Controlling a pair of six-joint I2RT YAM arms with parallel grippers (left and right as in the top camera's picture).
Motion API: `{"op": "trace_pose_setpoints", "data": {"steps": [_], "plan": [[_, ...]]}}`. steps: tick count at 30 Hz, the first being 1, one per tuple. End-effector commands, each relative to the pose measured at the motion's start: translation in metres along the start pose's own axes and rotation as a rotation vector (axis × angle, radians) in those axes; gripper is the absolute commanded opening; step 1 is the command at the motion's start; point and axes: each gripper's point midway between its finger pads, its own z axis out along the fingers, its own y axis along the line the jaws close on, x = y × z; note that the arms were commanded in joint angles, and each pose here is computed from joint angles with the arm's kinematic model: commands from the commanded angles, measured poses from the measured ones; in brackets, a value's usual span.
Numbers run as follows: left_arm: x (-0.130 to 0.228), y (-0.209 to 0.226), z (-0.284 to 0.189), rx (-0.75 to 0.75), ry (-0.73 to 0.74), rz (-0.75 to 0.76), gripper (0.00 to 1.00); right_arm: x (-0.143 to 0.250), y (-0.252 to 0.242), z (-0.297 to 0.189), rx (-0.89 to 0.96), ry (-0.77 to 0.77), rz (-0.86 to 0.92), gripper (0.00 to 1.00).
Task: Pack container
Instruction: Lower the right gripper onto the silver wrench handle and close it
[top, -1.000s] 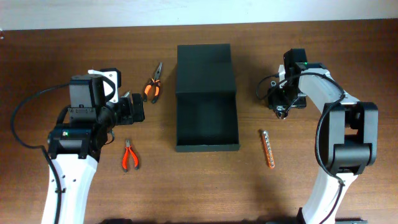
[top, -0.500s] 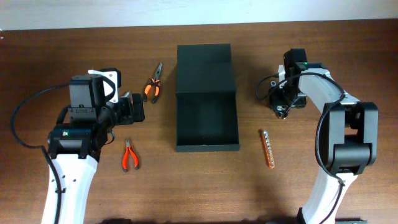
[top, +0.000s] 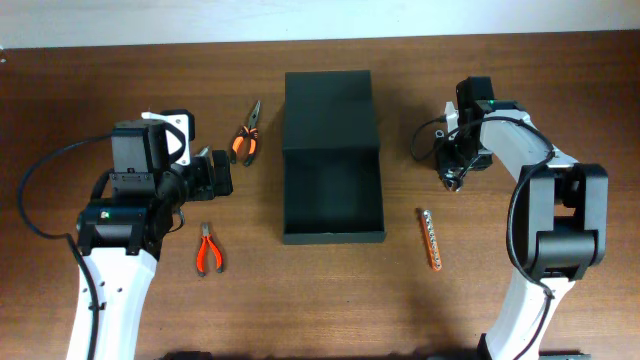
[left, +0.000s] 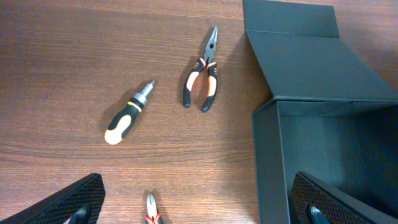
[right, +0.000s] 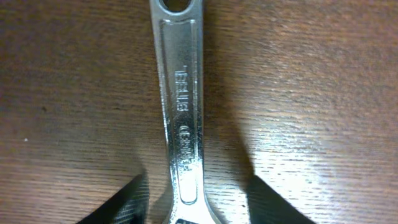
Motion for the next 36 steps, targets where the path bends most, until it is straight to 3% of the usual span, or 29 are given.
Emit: {"op": "trace_pose_setpoints", "data": {"steps": [1,36], "plan": [[-0.006,-0.0002,-0.0032,-0.007,-0.015,0.023,0.99,0.0039,-0.0041,0.0085,0.011,0.028,-0.002,0.49],[-0.006,-0.0002,-0.0032,-0.007,-0.015,0.023,0.99,0.0056,-0.0041,0.0085,0.01,0.035,-0.002,0.23]]}}
